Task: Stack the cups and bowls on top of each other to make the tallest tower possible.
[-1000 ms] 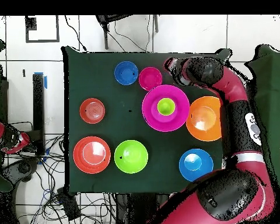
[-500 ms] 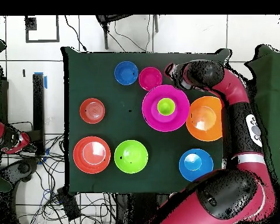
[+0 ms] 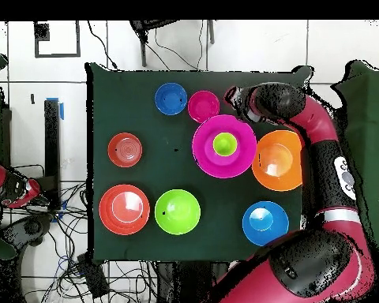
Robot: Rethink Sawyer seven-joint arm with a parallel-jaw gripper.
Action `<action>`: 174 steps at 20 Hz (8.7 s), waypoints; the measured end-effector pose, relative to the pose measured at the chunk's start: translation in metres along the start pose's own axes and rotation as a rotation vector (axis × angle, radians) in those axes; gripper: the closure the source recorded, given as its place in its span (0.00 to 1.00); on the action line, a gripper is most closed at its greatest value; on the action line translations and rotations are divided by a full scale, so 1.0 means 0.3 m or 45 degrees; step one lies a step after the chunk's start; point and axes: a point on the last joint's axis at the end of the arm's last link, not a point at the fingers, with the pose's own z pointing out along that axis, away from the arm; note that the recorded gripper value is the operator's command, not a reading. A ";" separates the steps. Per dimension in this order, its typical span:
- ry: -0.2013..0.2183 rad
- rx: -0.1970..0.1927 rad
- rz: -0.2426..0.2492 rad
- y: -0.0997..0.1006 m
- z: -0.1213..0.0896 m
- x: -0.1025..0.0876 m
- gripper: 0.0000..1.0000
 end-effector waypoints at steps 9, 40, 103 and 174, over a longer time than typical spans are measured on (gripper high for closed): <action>0.031 -0.066 0.052 -0.027 0.021 0.010 0.00; 0.118 -0.091 0.032 0.008 0.204 0.104 0.00; -0.083 0.099 -0.207 0.161 -0.382 0.219 1.00; 0.228 0.081 -0.140 -0.078 -0.324 0.433 1.00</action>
